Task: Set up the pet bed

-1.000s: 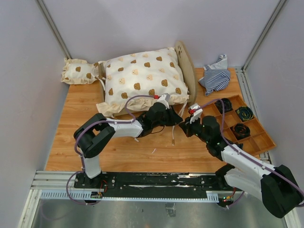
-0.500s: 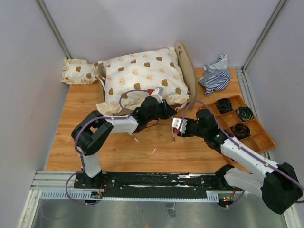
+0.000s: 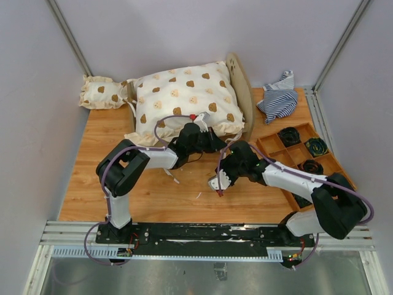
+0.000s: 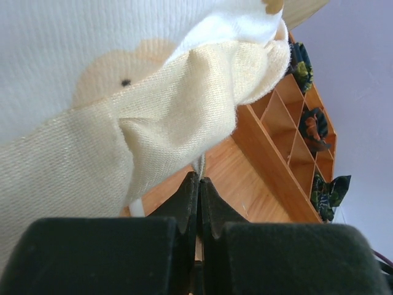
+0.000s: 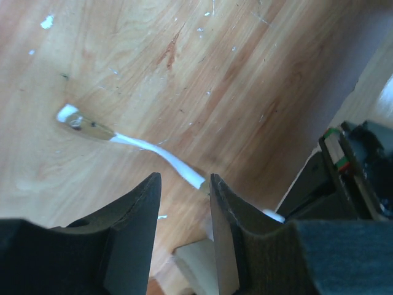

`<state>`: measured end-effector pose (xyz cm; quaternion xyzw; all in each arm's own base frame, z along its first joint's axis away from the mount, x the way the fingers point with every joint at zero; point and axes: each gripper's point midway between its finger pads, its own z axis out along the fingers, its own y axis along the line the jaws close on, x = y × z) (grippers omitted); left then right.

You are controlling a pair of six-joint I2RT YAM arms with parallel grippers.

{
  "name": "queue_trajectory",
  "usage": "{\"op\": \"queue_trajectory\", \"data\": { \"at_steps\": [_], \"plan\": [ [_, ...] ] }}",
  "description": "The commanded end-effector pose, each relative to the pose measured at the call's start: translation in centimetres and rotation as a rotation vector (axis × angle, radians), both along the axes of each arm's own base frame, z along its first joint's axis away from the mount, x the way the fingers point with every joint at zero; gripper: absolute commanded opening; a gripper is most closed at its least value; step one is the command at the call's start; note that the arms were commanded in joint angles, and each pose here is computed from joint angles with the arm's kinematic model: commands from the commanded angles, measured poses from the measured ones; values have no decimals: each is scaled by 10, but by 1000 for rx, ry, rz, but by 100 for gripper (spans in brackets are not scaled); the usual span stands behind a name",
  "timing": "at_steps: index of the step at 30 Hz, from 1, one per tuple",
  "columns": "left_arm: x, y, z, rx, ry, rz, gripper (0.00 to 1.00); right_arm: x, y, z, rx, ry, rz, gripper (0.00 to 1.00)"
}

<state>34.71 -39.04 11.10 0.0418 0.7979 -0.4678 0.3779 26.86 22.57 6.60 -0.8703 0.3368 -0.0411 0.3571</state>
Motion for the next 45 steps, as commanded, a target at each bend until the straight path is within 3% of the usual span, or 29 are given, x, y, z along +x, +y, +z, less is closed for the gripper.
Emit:
{"op": "queue_trajectory", "data": {
  "at_steps": [1, 11, 19, 20, 22, 25, 33, 40, 45],
  "plan": [
    [6, -2, 14, -55, -29, -21, 3, -4, 8, -11, -178, -32, 192, 38],
    [8, 13, 11, -50, -21, -8, 4, 2, -3, -45, -497, 17, 319, 34],
    [8, 13, 13, -58, -16, -13, 4, 4, -4, -59, -591, 61, 345, 31],
    [8, 14, 13, -57, -18, -11, 4, 4, -2, -61, -588, 63, 347, 27],
    [9, 16, 13, -54, -21, -3, 4, -2, 1, -66, -577, 91, 346, 3],
    [10, 19, 13, -52, -20, 3, 5, -9, 10, -60, -494, 137, 277, 0],
    [10, 25, 2, -19, -29, 14, 6, 11, 8, -4, 63, 244, -362, 0],
    [8, 27, -10, 3, -16, 13, 6, 60, -39, 25, 357, 174, -805, 0],
    [9, 30, -13, 12, -16, 32, 6, 81, -66, 29, 417, 184, -958, 0]
  ]
}}
